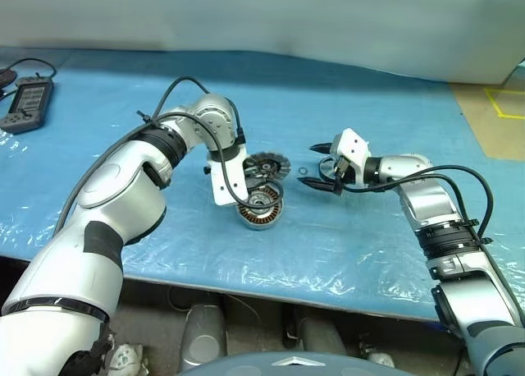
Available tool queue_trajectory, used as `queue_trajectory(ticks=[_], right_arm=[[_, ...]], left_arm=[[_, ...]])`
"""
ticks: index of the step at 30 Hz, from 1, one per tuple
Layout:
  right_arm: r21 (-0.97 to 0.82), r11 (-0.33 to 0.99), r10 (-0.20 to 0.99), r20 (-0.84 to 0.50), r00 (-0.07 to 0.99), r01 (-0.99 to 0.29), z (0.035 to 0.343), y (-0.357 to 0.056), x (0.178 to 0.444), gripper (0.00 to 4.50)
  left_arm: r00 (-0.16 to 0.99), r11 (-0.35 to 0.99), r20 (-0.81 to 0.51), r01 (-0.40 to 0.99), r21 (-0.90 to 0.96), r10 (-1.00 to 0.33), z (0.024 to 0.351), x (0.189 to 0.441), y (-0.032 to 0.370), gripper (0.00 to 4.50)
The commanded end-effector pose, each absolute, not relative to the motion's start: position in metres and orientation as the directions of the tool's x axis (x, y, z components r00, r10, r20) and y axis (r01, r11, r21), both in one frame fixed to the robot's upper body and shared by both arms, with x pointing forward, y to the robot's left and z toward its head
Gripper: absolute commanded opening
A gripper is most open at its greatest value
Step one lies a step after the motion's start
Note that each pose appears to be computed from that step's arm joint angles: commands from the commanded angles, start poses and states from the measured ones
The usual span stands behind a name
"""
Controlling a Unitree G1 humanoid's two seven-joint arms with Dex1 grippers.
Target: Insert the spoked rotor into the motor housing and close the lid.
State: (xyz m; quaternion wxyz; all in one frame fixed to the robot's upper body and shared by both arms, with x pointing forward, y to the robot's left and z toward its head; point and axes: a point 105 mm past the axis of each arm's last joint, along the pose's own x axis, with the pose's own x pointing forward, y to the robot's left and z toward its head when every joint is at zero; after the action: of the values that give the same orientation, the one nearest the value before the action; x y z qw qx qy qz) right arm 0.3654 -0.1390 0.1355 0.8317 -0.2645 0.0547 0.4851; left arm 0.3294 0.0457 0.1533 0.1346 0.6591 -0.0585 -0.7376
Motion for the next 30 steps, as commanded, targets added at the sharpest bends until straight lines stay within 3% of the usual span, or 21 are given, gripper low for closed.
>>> queue_trajectory(ticks=[1, 5, 11, 15, 20, 25, 30], right_arm=[[-0.422, 0.377, 0.786, -0.325, 0.526, -0.824, 0.146, -0.136, 0.368, 4.50], [-0.422, 0.384, 0.782, -0.324, 0.533, -0.821, 0.145, -0.138, 0.368, 4.50], [-0.413, 0.419, 0.769, -0.312, 0.558, -0.809, 0.143, -0.145, 0.370, 4.50], [-0.378, 0.460, 0.769, -0.283, 0.573, -0.803, 0.137, -0.145, 0.371, 4.50], [-0.349, 0.505, 0.750, -0.276, 0.602, -0.789, 0.122, -0.142, 0.375, 4.50], [-0.329, 0.531, 0.744, -0.261, 0.616, -0.781, 0.117, -0.139, 0.374, 4.50], [-0.307, 0.510, 0.773, -0.245, 0.584, -0.804, 0.119, -0.128, 0.369, 4.50]], left_arm=[[-0.088, -0.924, -0.928, 0.165, 0.344, -0.361, 0.182, 0.330, 0.041, 1.51], [-0.162, -0.854, -0.876, 0.360, 0.376, -0.454, 0.205, 0.319, 0.058, 1.51], [-0.311, -0.682, -0.756, 0.693, 0.234, -0.575, 0.223, 0.287, 0.092, 1.51], [-0.306, -0.502, -0.576, 0.838, 0.216, -0.758, 0.239, 0.299, 0.088, 1.51], [-0.094, -0.167, -0.305, 0.961, 0.221, -0.948, 0.217, 0.324, 0.077, 1.51], [0.140, 0.124, -0.137, 0.985, 0.118, -0.981, 0.180, 0.326, 0.095, 1.51], [0.267, 0.260, -0.113, 0.963, 0.070, -0.957, 0.162, 0.317, 0.120, 1.51]])
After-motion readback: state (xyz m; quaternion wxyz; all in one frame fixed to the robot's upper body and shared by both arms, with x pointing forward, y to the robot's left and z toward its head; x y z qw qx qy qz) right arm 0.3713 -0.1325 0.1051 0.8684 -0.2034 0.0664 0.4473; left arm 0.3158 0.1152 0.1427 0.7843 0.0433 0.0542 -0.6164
